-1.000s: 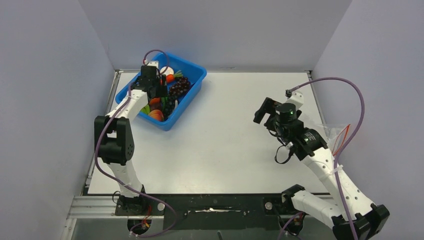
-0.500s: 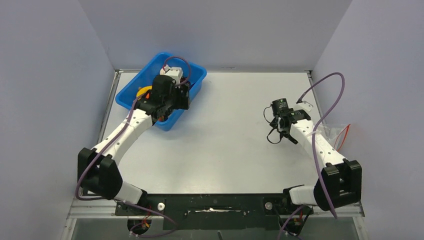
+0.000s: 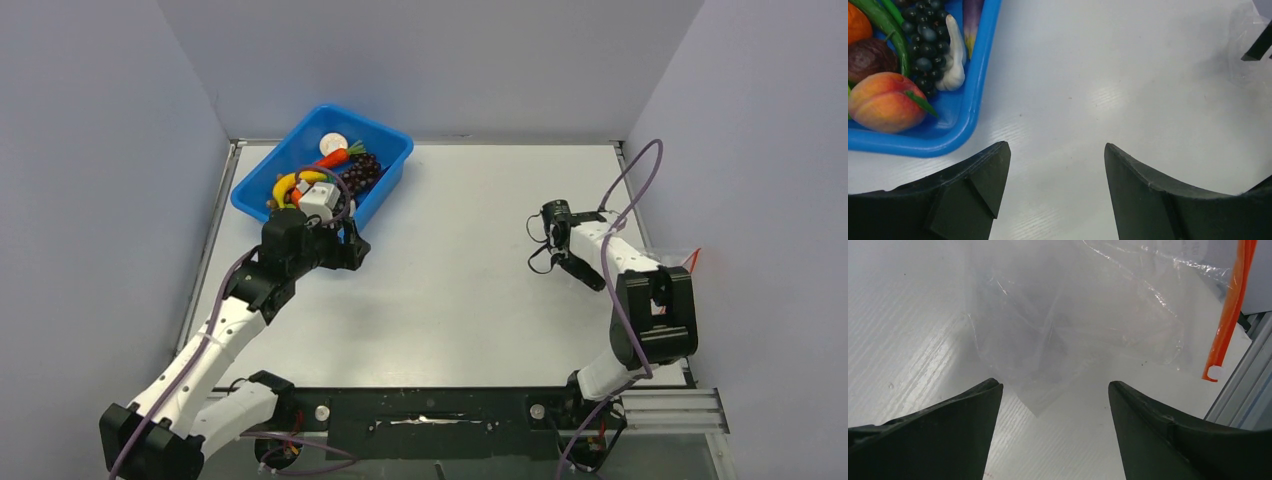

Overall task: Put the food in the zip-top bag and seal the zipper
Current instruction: Move the zipper food storage bag to the center of the board.

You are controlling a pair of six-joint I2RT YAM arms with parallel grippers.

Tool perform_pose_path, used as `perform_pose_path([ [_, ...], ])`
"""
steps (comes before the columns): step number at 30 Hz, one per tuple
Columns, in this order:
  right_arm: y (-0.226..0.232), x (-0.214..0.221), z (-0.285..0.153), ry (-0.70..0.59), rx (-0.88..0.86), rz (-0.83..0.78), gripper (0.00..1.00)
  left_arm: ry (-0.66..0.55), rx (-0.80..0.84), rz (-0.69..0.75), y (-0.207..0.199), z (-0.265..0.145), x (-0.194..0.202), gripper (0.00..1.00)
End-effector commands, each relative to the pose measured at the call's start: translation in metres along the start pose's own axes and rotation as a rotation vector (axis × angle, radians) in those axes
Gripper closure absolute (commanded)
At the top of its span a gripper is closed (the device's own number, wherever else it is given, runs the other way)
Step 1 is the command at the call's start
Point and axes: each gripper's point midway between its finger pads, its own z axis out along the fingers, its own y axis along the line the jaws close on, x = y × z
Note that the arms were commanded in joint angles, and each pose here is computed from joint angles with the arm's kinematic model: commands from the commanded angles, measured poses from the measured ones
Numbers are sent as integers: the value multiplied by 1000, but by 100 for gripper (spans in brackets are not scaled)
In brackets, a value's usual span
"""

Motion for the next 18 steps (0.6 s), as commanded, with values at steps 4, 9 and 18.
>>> perform_pose_path([
  [4,26,-24,14,-87,-45,-16,26,-162,44,16,-5,-19,-10,31],
  [9,28,-12,23,-74,-60,-40,46,-161,6,42,3,-23,-8,31],
  [18,31,3,30,-47,-48,-83,80,-135,-2,48,5,-20,-3,31],
])
